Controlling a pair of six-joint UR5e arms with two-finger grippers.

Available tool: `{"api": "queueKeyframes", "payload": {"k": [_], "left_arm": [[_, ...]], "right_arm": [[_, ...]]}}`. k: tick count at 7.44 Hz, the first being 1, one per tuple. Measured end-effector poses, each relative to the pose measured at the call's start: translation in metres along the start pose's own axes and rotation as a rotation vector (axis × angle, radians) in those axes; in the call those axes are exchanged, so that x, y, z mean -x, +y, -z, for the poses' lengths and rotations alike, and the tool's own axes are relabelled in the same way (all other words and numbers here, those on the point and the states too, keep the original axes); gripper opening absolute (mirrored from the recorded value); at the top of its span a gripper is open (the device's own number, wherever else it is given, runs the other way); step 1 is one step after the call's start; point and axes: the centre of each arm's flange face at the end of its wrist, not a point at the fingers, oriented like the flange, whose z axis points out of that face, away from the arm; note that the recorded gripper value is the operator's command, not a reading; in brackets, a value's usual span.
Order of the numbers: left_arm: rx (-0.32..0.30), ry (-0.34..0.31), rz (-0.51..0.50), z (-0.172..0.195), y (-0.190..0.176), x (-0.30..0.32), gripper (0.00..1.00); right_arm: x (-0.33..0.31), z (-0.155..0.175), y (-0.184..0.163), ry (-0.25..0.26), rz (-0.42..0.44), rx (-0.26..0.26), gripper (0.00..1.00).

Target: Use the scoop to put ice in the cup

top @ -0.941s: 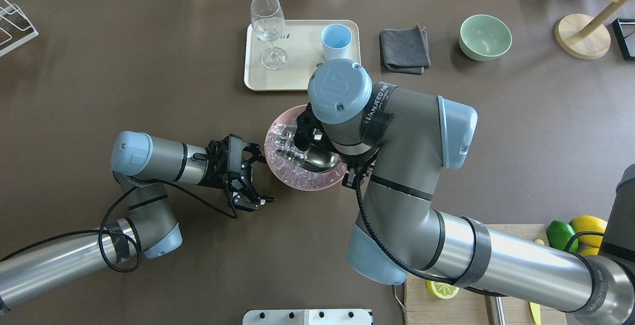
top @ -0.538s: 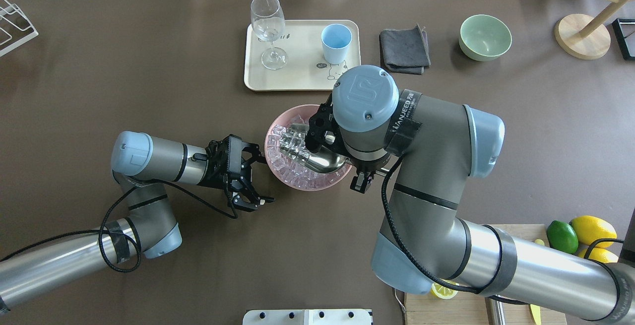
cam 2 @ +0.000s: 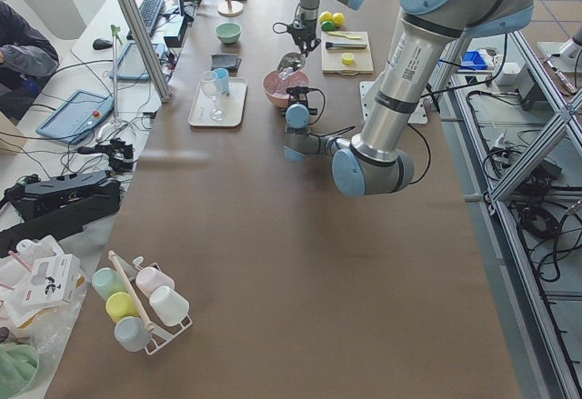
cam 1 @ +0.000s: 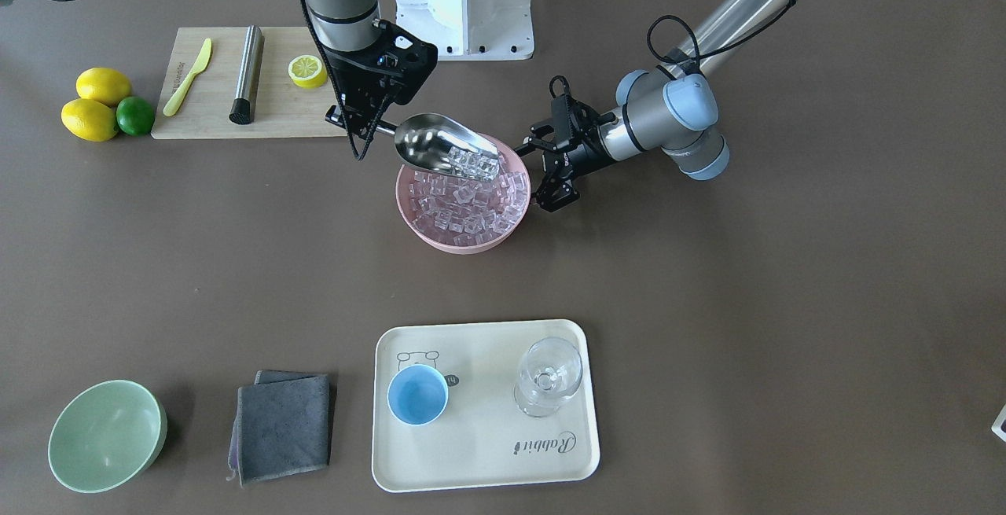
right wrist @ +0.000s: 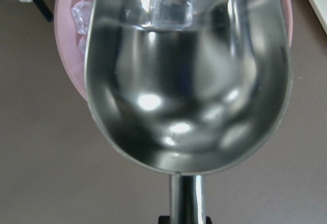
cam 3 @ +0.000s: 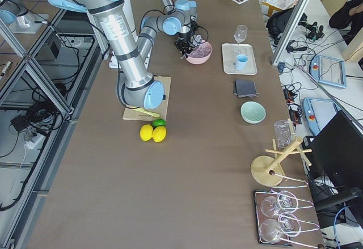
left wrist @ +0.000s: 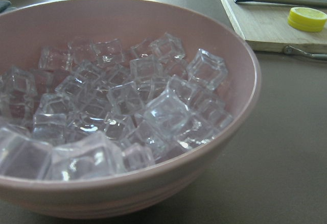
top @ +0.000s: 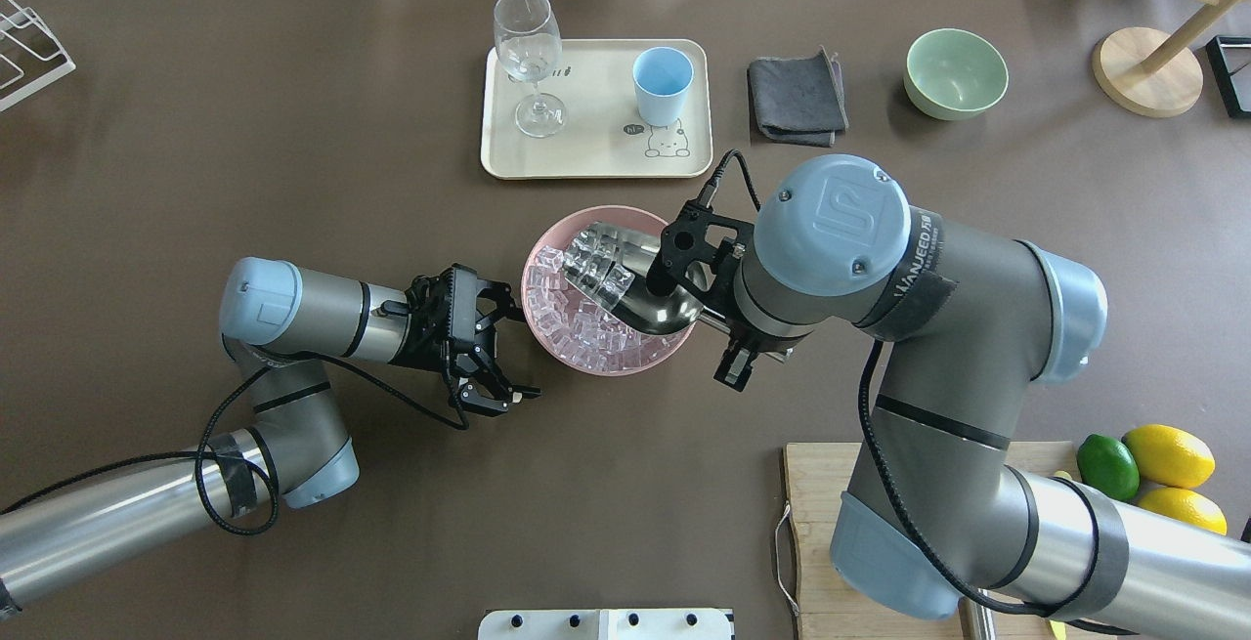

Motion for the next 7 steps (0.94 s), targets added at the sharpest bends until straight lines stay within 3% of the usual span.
{"api": "queueKeyframes", "payload": {"k": [2,4,6,7], "left_arm": [[0.006,0.005,0.001,0.005,0.001,0.006,0.98],[0.019,0.014,0.004,0.015,0.000,0.018,0.98],[0.034,0.017,0.010,0.025,-0.001,0.030,0.98],[0.041,0.016,0.013,0.031,-0.001,0.036,0.98]], "right_arm": [[0.001,0.016,0.016,-0.021,-0.085,-0.139,0.00],[-0.002,0.025,0.026,-0.029,-0.161,-0.244,0.00],[-0.007,0.027,0.031,-0.021,-0.201,-0.291,0.00],[-0.013,0.024,0.038,-0.020,-0.217,-0.286,0.00]]}}
